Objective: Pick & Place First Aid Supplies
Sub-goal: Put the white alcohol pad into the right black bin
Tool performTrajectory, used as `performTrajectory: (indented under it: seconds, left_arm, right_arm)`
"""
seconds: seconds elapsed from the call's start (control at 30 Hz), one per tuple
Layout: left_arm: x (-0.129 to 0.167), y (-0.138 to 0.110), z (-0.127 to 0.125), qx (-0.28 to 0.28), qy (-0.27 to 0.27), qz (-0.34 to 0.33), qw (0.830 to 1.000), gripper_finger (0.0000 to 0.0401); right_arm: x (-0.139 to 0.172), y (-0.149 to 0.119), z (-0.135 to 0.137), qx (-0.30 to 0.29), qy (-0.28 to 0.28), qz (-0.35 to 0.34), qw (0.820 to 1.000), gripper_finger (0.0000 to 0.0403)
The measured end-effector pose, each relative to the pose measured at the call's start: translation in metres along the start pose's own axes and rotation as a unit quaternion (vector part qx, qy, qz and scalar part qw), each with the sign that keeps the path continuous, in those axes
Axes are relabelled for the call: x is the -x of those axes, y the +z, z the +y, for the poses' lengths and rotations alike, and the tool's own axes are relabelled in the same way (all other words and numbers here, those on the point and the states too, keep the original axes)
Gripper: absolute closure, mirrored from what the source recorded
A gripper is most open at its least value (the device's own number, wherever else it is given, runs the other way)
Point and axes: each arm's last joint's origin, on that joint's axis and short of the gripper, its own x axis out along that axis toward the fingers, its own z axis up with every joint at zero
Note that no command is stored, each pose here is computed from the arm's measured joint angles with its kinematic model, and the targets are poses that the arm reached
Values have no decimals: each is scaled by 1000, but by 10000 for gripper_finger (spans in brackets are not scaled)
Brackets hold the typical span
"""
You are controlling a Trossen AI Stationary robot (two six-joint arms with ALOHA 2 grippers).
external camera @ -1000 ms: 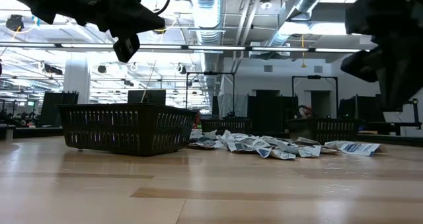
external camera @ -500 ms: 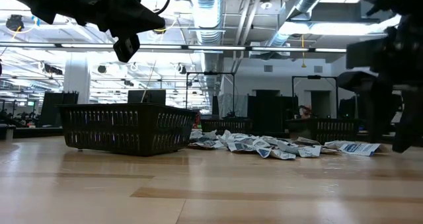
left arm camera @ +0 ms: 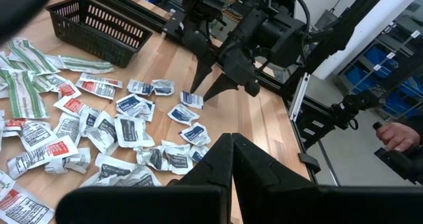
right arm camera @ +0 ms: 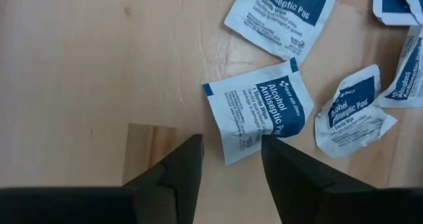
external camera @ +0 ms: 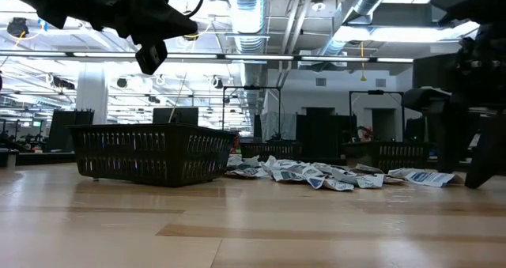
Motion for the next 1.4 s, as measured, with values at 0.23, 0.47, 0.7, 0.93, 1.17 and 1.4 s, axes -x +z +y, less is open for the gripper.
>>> performTrajectory:
  seconds: [0.23, 0.47, 0.7, 0.93, 1.17, 1.4]
  left_arm:
    - [0, 0, 0, 0, 0, 0, 1000, 393]
    - [0, 0, 0, 0, 0, 0, 1000, 393]
    - [0, 0, 0, 0, 1, 1, 1000, 393]
    - [0, 0, 0, 0, 1, 1, 1000, 393]
    - [0, 0, 0, 0, 1, 1, 1000, 393]
    - [0, 0, 0, 0, 1, 1, 1000, 393]
  right_arm:
    - [0, 0, 0, -1, 4, -1, 1000, 287]
    - [0, 1, 0, -2, 6, -1, 1000, 318]
    - [0, 0, 0, -3, 6, 0, 1000, 343]
    - [0, 0, 1, -3, 26, 7, 1000, 377]
    - [9, 8, 2, 0, 30, 17, 999, 396]
    - [22, 18, 1, 22, 26, 22, 999, 400]
